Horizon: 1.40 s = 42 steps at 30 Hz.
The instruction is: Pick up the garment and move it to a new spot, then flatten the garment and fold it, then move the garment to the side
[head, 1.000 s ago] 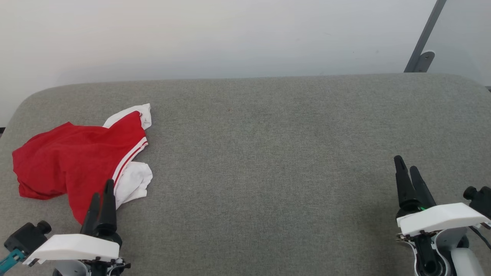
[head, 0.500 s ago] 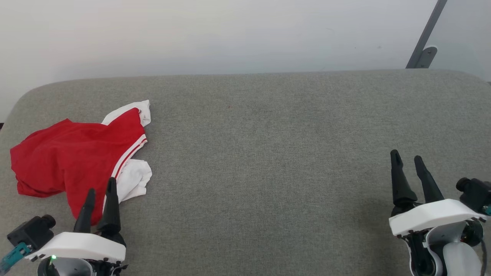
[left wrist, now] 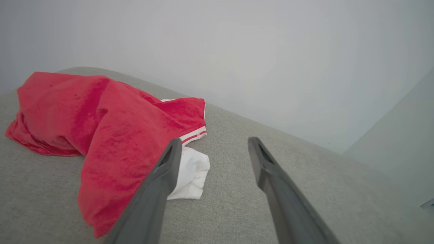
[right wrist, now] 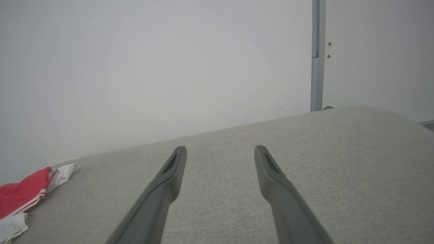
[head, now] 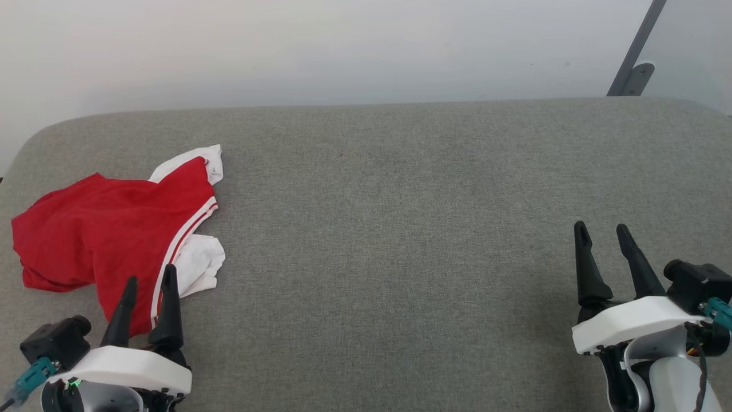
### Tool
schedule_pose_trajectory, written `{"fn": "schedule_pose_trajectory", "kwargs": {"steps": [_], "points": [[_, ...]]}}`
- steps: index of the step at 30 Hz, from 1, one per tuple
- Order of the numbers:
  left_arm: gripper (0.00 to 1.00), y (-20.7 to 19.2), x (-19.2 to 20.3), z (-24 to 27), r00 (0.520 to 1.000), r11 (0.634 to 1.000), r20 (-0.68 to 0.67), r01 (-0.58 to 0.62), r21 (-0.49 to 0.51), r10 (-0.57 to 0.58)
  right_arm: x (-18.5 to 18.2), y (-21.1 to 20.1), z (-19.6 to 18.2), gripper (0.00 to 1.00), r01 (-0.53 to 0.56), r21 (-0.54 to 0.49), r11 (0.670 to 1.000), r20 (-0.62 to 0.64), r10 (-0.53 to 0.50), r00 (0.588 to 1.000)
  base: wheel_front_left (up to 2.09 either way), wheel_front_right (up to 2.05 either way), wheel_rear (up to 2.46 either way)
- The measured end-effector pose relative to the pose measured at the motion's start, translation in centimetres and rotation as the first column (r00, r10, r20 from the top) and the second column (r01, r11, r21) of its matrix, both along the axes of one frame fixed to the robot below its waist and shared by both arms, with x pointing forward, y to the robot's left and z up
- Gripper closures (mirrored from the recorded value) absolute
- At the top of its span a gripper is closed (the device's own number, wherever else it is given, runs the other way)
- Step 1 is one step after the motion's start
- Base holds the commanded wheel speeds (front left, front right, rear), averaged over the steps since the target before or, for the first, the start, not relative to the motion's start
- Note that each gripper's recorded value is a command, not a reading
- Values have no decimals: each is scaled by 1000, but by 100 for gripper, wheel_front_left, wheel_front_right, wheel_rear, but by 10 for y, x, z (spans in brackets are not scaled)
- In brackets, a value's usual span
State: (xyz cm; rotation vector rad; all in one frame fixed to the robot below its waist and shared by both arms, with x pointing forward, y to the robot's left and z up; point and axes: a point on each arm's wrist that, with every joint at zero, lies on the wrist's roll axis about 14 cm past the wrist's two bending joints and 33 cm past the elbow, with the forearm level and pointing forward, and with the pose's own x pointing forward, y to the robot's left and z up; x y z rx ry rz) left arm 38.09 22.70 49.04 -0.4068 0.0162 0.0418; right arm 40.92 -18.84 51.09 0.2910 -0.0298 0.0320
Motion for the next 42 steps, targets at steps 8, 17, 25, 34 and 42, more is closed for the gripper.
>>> {"fn": "schedule_pose_trajectory", "kwargs": {"steps": [8,17,25,34,42], "points": [[0,1,0,-2,1000,998,-3,12,70,-12,1,-2,-2,0,8,-65,998,4,-7,1000,0,0,0],[0,-3,2,-3,999,992,-2,38,124,-38,1,-1,-4,0,8,-131,991,9,-7,1000,0,0,0],[0,-3,2,-5,999,980,-5,54,191,-54,1,-2,-5,0,11,-188,982,17,-8,1000,0,0,0],[0,-2,2,-10,998,970,-15,67,233,-65,2,-3,-7,0,12,-211,977,21,-7,1000,0,0,0],[0,-1,1,-13,997,963,-21,72,261,-69,4,-5,-9,0,19,-237,971,24,-13,1000,0,0,0]]}}
